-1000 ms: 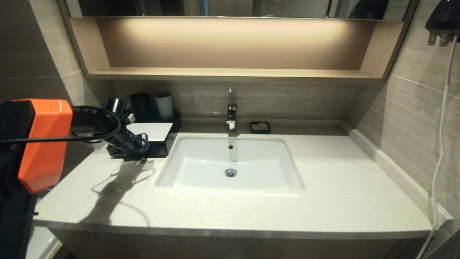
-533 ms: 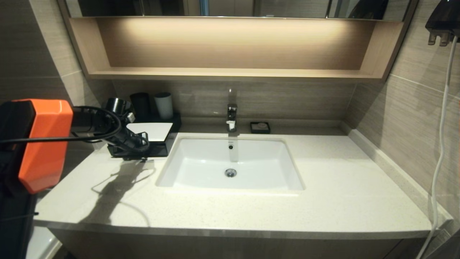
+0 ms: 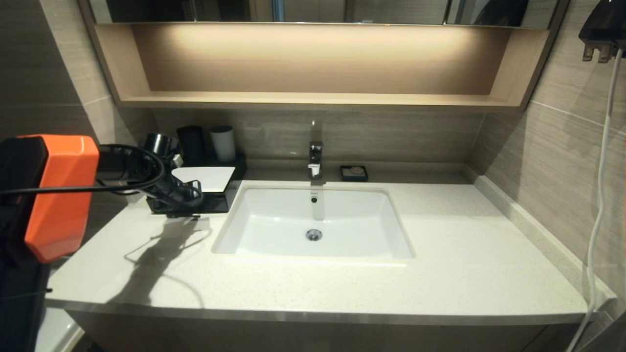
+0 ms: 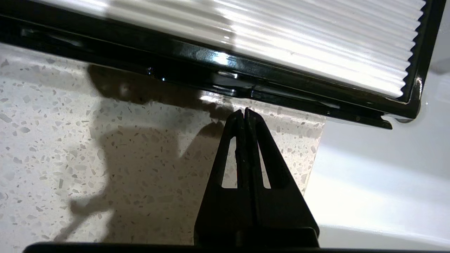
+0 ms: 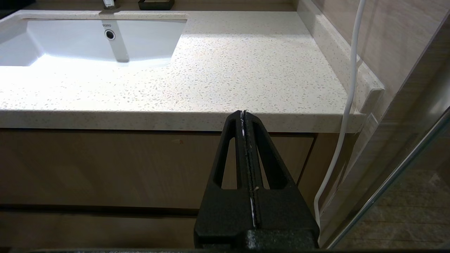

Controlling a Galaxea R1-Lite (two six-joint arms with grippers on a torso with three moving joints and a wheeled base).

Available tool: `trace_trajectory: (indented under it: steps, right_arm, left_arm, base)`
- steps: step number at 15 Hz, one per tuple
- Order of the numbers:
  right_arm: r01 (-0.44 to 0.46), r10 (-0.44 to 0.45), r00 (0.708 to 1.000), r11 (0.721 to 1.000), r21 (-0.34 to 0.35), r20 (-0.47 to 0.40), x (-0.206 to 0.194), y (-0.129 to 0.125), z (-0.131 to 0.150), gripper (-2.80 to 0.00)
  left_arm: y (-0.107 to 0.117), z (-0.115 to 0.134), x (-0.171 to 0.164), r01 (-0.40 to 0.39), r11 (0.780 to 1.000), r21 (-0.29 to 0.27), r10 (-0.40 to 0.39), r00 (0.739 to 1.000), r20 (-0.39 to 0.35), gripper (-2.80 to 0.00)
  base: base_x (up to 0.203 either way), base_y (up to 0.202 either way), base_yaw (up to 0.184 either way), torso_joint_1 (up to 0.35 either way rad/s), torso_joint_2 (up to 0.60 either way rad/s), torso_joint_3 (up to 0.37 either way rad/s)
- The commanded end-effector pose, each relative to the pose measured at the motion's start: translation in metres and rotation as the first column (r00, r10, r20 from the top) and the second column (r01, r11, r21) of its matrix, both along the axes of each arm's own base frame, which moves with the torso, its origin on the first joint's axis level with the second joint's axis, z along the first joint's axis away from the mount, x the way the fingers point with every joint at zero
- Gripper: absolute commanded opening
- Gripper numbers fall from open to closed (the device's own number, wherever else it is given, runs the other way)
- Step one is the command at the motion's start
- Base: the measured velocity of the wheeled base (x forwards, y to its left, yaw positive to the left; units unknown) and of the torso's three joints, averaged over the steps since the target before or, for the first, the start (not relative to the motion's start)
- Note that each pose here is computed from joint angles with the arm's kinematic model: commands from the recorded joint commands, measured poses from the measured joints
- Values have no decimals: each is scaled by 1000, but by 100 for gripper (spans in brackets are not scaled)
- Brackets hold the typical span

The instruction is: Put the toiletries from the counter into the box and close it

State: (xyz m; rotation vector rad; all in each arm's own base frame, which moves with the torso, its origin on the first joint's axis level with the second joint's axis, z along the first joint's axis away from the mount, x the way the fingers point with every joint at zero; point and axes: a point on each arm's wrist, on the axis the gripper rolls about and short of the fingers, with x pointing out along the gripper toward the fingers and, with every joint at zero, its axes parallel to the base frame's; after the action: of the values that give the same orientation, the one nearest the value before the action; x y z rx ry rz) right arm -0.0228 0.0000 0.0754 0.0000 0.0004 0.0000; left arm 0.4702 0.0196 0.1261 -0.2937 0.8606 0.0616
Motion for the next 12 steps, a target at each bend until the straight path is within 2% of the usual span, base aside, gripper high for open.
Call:
trace_trajectory:
  steps: [1,4,8,12]
  right_arm:
    - [0,0,1000,1000,0,0,0,0,0,-280]
    - [0,0,1000,1000,0,0,0,0,0,-280]
    - [0,0,1000,1000,0,0,0,0,0,-280]
    - [0,0,1000,1000,0,0,0,0,0,-280]
  left_arm:
    - [0,4,-4,-9,1000,-8,9,1000,-12,-280]
    - [0,22,-19,-12,1000,-11,12,998,-56,-280]
    - [-2,47,-47,-12,1000,-12,11,997,-79,-280]
    - [-4,81,-83,-7,1000,-7,6,1000,-30,-280]
  base:
    - [0,0,0,0,0,0]
    - [0,0,0,0,0,0]
    - [0,0,0,0,0,0]
    - [0,0,0,0,0,0]
